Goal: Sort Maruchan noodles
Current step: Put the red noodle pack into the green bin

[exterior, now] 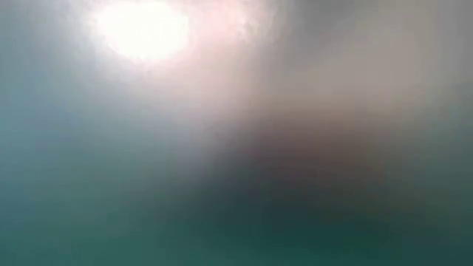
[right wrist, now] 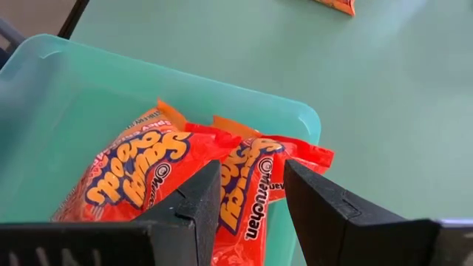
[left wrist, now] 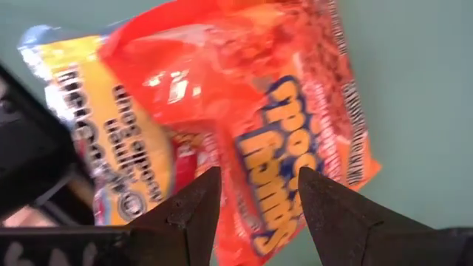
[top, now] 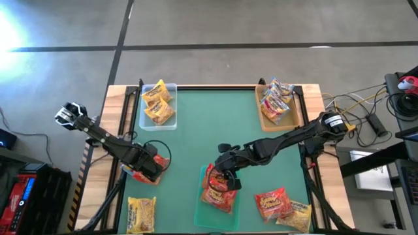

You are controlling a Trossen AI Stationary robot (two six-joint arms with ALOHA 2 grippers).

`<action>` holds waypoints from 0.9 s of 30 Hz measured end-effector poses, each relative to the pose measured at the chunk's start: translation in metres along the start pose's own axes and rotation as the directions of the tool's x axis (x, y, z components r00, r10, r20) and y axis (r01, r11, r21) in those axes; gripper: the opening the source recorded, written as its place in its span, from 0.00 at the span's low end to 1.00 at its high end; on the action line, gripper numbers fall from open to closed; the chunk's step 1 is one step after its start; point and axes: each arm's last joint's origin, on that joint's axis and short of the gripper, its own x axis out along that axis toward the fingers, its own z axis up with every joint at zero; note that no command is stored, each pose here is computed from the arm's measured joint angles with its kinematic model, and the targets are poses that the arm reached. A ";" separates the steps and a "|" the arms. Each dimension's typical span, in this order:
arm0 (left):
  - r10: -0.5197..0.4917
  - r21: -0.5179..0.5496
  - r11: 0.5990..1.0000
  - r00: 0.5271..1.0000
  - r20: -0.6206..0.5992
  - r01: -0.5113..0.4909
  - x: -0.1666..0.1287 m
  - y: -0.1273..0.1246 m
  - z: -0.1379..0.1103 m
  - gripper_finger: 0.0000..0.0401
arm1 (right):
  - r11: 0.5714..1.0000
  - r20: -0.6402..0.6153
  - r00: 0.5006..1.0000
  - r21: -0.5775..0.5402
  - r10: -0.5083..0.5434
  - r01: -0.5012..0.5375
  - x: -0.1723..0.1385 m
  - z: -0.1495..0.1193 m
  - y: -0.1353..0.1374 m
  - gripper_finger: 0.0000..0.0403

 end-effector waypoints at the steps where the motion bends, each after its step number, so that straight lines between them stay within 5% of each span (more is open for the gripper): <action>1: -0.007 0.005 1.000 1.000 0.004 0.007 0.002 -0.002 0.000 0.41 | 1.000 -0.003 1.000 0.007 -0.001 0.001 0.000 -0.001 0.000 0.34; 16: -0.099 0.083 0.993 0.966 0.239 0.081 0.023 -0.019 0.026 0.41 | 0.999 -0.004 1.000 0.039 0.000 0.000 0.001 -0.001 0.000 0.34; 27: -0.208 0.209 0.970 0.865 0.456 0.123 0.016 -0.027 0.067 0.41 | 0.999 -0.006 1.000 0.050 -0.001 0.001 0.001 -0.001 0.000 0.34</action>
